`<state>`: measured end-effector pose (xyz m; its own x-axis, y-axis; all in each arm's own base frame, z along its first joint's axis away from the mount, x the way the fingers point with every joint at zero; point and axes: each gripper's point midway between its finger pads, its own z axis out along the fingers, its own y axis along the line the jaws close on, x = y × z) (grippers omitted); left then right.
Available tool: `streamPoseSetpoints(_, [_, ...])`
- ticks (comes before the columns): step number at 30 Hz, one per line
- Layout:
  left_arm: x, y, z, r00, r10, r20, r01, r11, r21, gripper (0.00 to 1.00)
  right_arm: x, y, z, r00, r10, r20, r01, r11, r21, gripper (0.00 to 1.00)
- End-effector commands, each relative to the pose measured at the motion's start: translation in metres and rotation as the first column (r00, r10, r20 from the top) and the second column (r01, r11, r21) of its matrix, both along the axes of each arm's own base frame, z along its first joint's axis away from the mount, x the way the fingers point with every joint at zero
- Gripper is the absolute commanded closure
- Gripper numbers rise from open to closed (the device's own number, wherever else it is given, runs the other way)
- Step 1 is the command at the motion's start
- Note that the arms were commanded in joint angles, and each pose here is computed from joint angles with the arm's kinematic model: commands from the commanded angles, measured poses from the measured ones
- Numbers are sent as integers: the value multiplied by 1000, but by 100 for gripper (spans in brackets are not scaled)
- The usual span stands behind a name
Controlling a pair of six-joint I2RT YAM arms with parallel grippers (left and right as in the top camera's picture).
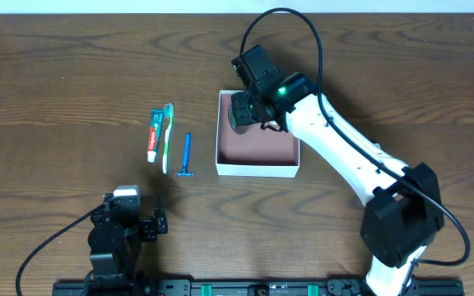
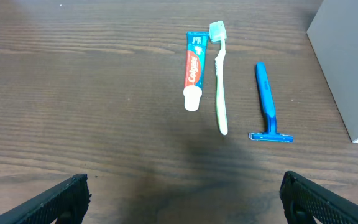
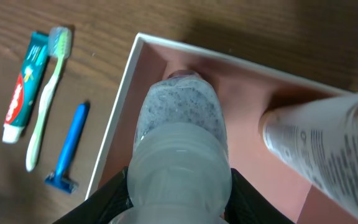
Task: Pack container
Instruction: 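Lift the pump bottle and lower it into the box beside the lotion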
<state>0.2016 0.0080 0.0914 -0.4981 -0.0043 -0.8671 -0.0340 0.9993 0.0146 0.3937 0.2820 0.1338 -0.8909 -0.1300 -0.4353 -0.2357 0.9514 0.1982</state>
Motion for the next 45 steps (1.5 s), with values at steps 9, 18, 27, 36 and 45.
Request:
streamPoseSetpoints(9, [1, -1, 0, 1000, 1, 6, -1, 1000, -7, 2, 13, 8, 9, 998, -28, 63, 28, 1000, 7, 64])
streamPoseSetpoints(18, [1, -1, 0, 1000, 1, 6, -1, 1000, -7, 2, 5, 13, 6, 998, 24, 61, -22, 1000, -22, 34])
streamPoseSetpoints(27, [1, -1, 0, 1000, 1, 6, -1, 1000, -7, 2, 8, 9, 7, 996, 32, 84, -27, 998, -49, 25])
streamPoseSetpoints(36, [1, -1, 0, 1000, 1, 6, -1, 1000, -7, 2, -7, 0, 17, 998, 38, 45, -35, 997, -69, 21])
streamPoseSetpoints(45, [1, -1, 0, 1000, 1, 6, -1, 1000, -7, 2, -62, -49, 59, 996, 77, -45, -83, 984, -160, 13])
